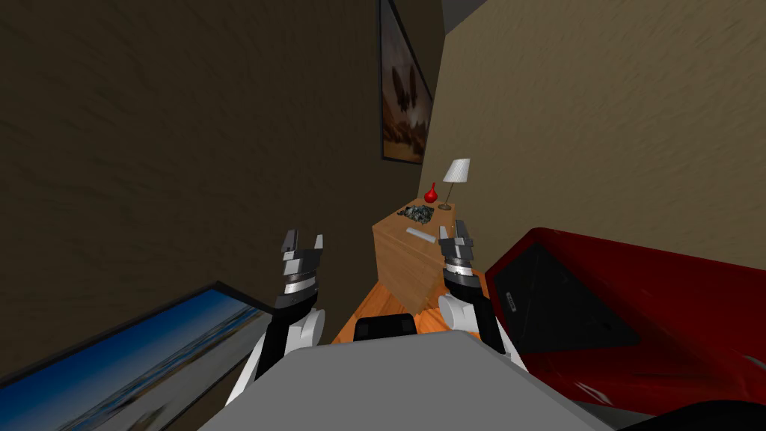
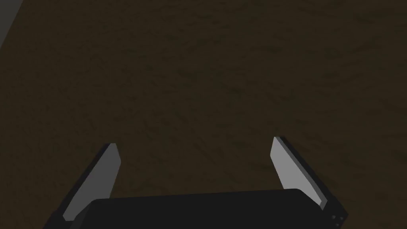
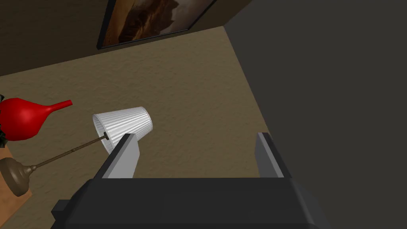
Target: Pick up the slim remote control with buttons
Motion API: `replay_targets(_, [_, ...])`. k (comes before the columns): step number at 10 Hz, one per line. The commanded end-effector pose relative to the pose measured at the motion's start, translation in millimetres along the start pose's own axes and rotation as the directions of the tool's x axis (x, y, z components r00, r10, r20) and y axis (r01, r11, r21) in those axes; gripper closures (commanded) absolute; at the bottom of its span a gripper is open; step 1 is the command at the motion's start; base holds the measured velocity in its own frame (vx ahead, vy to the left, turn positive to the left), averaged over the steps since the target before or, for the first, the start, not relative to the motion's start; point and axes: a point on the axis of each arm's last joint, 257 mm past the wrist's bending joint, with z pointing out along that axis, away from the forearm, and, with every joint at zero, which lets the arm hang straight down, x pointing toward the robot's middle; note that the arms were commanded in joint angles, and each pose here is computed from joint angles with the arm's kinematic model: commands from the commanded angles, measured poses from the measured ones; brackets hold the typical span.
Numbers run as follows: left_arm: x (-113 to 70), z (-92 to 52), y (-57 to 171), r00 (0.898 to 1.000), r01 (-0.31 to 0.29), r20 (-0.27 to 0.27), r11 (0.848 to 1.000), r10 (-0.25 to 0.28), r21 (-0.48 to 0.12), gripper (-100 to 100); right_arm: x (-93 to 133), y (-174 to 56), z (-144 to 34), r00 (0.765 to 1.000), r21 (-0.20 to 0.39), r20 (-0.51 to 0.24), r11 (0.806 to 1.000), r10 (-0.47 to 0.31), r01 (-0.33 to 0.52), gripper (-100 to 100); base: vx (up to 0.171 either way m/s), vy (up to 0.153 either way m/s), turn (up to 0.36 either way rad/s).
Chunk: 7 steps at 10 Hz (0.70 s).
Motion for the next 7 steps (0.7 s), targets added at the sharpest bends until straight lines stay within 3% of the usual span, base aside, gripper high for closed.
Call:
replay_targets(1, [0.0,0.0,0,1.0,0.0,0.0,1.0,0.0,0.0,0,7,-2,0.3,0.999,-0.003,-0.044,1.0,-0.01,0.01,-100,-0.012,0.001,0.033])
replay_targets(7, [0.0,0.0,0,1.0,0.0,0.0,1.0,0.0,0.0,0,36,-12,-0.9,0.976,-0.028,-0.216,0.999,-0.042,0.037,-100,-0.038,0.006,0.052])
